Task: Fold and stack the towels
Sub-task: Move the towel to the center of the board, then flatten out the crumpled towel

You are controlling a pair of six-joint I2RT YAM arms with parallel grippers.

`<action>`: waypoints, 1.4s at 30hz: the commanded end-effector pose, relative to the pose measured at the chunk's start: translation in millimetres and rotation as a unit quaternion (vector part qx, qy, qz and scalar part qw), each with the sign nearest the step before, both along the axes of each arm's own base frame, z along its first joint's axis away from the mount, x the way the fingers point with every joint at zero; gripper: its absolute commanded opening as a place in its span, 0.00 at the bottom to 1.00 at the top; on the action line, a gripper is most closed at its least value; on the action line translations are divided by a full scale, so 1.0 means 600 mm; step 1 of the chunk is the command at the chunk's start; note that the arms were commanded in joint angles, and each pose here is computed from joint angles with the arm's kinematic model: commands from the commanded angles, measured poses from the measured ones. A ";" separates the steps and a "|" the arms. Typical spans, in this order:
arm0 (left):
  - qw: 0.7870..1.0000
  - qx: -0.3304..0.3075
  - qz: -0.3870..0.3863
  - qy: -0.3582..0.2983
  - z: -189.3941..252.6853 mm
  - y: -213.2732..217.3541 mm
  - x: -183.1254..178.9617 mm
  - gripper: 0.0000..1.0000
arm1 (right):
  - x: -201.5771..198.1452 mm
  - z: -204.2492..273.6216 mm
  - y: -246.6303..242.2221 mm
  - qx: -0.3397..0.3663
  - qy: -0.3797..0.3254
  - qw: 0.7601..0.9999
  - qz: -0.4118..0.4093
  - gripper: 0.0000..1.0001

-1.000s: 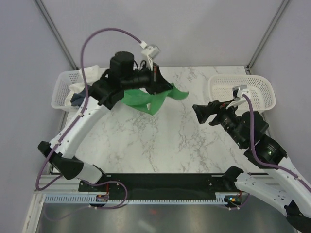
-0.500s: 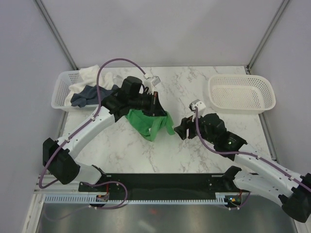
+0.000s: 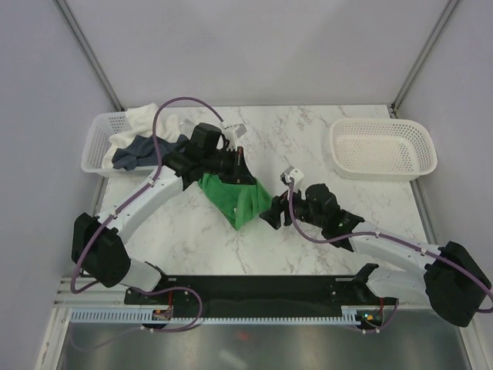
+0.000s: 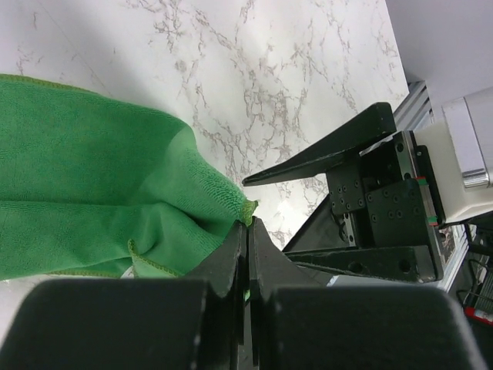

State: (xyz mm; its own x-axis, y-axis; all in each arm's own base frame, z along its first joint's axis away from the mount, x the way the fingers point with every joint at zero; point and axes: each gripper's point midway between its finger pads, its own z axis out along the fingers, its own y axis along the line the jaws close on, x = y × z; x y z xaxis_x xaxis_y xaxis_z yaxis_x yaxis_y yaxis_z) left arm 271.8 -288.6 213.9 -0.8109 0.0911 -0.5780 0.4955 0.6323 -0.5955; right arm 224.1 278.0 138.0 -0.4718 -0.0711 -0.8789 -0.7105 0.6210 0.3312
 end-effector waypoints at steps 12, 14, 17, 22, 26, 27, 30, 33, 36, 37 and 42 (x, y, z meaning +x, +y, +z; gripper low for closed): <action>1.000 -0.002 -0.015 0.005 -0.020 -0.005 0.007 0.21 | 0.043 -0.007 -0.026 -0.040 -0.019 0.996 -0.074 0.00; 1.000 -0.016 -0.025 0.008 -0.012 -0.014 0.005 0.42 | 0.054 0.017 -0.071 -0.045 -0.025 0.988 -0.148 0.00; 1.000 0.000 -0.003 0.000 -0.015 -0.003 0.015 0.56 | 0.035 0.033 -0.139 -0.049 0.005 0.971 -0.234 0.00; 0.995 0.071 0.065 -0.036 -0.031 0.060 0.030 0.64 | -0.018 0.015 -0.207 -0.108 0.076 0.951 -0.279 0.00; 0.991 0.104 0.078 0.014 -0.106 0.086 -0.006 0.63 | -0.033 0.009 -0.237 -0.083 0.138 0.918 -0.364 0.00; 0.991 0.103 0.082 0.026 -0.118 0.087 -0.014 0.61 | -0.034 0.004 -0.244 -0.086 0.147 0.910 -0.379 0.00; 0.990 0.092 0.095 0.041 -0.147 0.092 -0.032 0.61 | -0.036 -0.024 -0.259 -0.074 0.172 0.883 -0.430 0.00; 0.992 0.067 0.092 0.047 -0.157 0.083 -0.042 0.61 | -0.039 -0.048 -0.278 -0.073 0.176 0.866 -0.462 0.00; 0.995 0.041 0.068 0.056 -0.171 0.062 -0.060 0.60 | -0.042 -0.055 -0.281 -0.052 0.173 0.867 -0.464 0.00; 0.995 0.043 0.065 0.064 -0.184 0.061 -0.068 0.60 | -0.043 -0.055 -0.279 -0.046 0.172 0.870 -0.460 0.00; 0.998 0.006 0.042 0.055 -0.194 0.028 -0.059 0.58 | -0.043 -0.042 -0.272 -0.028 0.160 0.883 -0.440 0.00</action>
